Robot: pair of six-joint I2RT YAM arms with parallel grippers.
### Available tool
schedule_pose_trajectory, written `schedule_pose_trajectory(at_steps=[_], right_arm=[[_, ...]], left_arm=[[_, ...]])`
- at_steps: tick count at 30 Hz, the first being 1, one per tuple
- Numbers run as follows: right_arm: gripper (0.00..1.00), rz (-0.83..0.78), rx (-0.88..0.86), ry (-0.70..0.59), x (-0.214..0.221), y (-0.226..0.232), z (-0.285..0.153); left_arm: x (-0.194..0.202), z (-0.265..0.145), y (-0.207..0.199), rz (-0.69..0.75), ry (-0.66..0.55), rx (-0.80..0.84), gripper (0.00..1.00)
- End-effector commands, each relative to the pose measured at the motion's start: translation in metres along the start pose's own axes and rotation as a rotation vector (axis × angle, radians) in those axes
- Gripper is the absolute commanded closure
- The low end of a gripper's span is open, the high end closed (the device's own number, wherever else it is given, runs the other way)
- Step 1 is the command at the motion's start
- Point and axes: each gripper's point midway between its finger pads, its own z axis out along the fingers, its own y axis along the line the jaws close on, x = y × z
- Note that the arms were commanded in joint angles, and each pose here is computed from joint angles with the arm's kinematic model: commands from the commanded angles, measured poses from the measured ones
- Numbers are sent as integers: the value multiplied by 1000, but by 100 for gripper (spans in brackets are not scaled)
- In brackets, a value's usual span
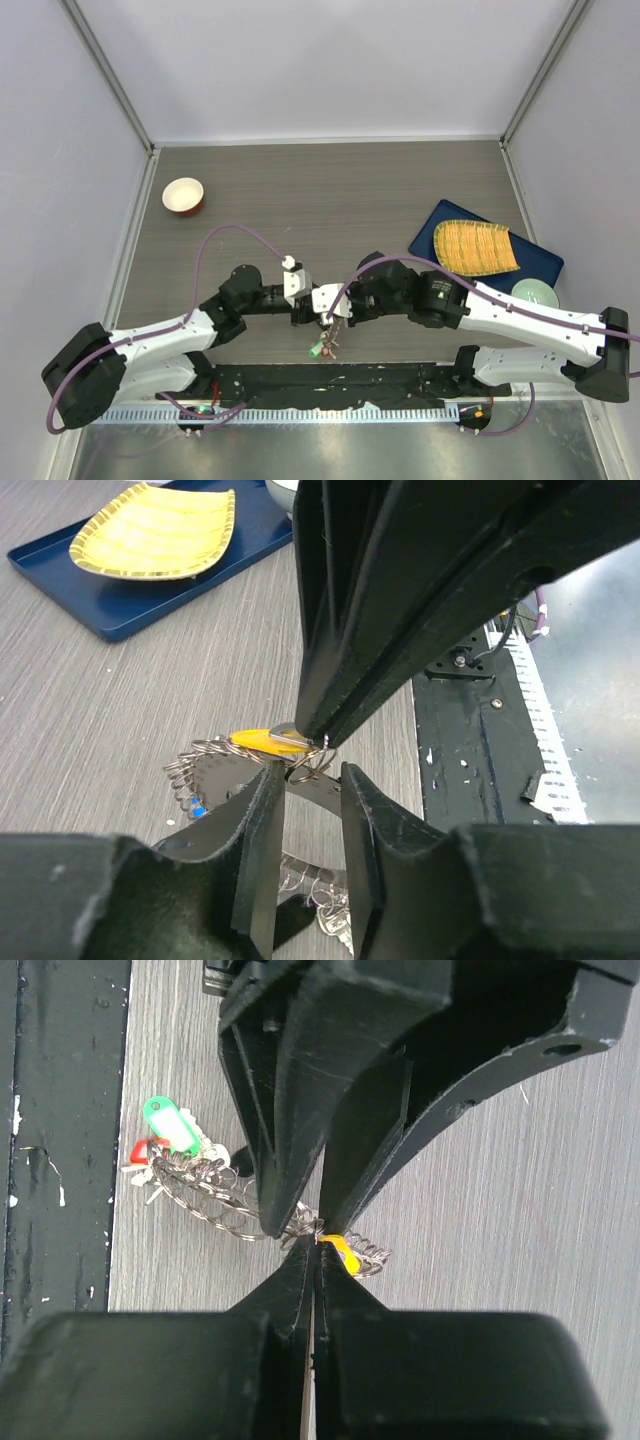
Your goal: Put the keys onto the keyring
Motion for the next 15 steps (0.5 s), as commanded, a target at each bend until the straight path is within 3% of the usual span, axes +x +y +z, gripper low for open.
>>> schedule_pose_trajectory(at_steps=[1,3,7,15], right_arm=[[99,-26,49,-86,-25,-14,-12],[99,-27,47,-85,-25,-14,-11],[99,-23,53,-81,-24,-14,-12],[99,15,76,-60,-17,-13,-28]], left_arm=[[-27,9,2,39,-72,32,73],[-28,10,3,34,-73,28,79],[-26,10,3,21,-65,28,100],[-28,-7,9,8,-89,-49,100]])
